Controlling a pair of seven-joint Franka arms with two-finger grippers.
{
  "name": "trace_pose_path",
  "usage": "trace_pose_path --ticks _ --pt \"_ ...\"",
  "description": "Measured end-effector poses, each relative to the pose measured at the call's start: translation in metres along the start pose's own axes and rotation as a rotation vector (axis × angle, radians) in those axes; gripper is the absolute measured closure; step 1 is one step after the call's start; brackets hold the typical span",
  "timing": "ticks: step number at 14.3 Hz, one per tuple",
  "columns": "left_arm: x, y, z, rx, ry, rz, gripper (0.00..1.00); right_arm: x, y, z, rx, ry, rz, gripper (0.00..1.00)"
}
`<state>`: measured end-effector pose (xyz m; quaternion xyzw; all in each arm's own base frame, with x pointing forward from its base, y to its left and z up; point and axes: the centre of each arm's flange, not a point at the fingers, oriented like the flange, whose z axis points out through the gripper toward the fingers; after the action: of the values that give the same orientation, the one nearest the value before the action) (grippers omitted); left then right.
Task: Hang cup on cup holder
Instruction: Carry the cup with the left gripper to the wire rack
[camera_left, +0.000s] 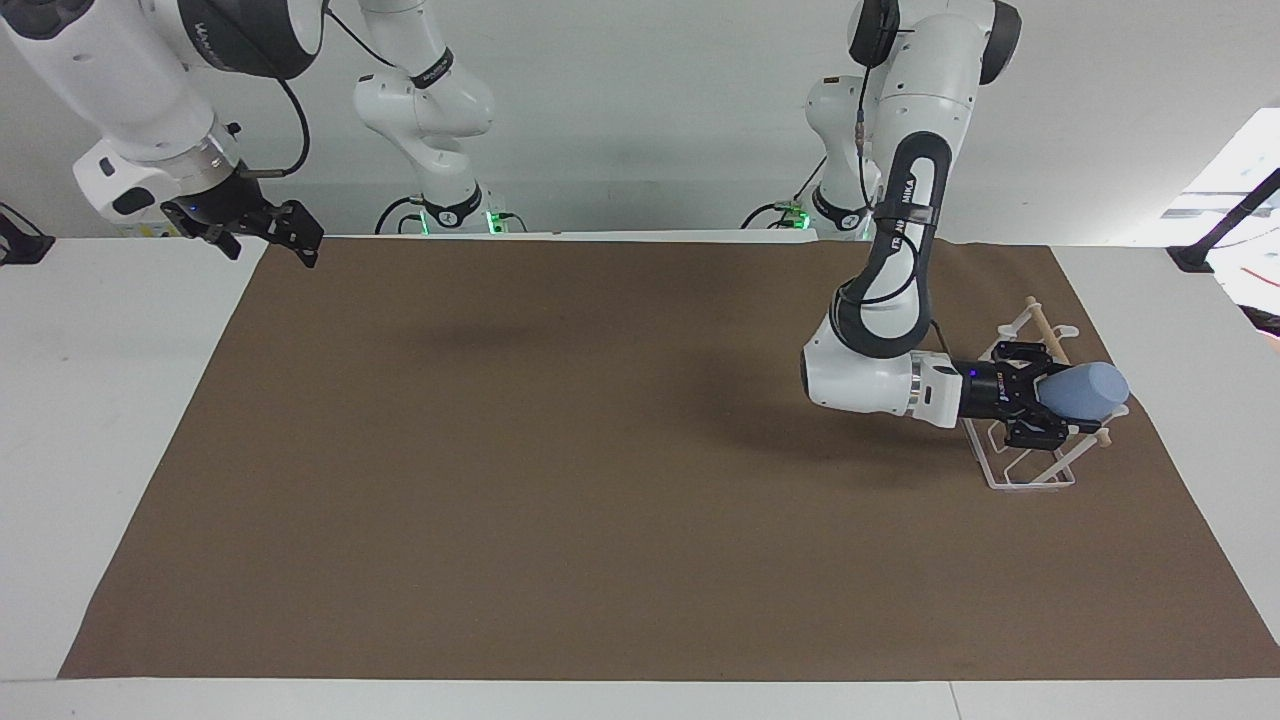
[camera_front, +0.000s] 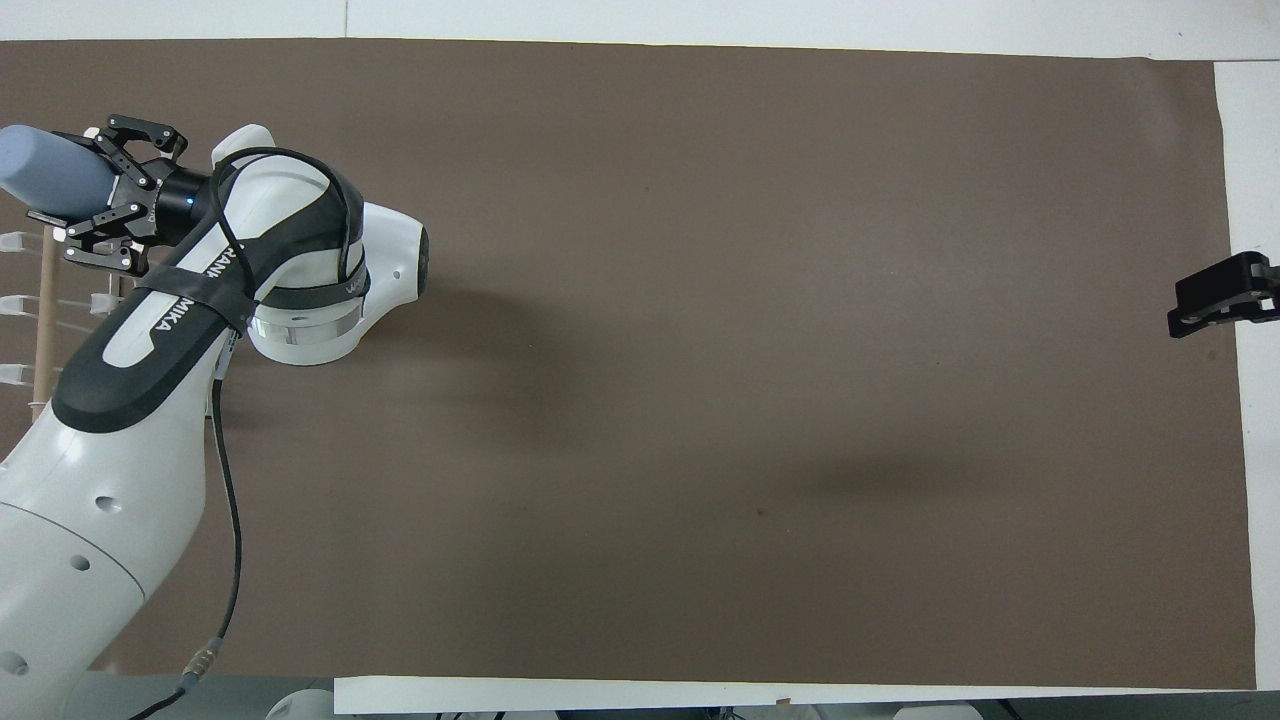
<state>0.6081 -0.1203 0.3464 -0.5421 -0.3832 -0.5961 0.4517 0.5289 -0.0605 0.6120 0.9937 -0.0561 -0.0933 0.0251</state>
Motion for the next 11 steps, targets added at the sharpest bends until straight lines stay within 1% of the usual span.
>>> trace_pose_path --ticks 3,5,11 --pt "-0.01 -0.003 0.01 0.006 0.019 -0.003 0.21 0.0 0.001 0.0 0.0 -0.004 0.001 0.0" --pt "-0.023 -0.004 0.015 0.012 0.026 -0.004 0.21 -0.001 0.001 0.0 0.0 -0.004 0.001 0.0" --pt "-0.046 -0.008 0.015 0.01 0.036 -0.026 0.21 -0.001 0.0 0.0 0.0 -0.004 -0.001 0.0"
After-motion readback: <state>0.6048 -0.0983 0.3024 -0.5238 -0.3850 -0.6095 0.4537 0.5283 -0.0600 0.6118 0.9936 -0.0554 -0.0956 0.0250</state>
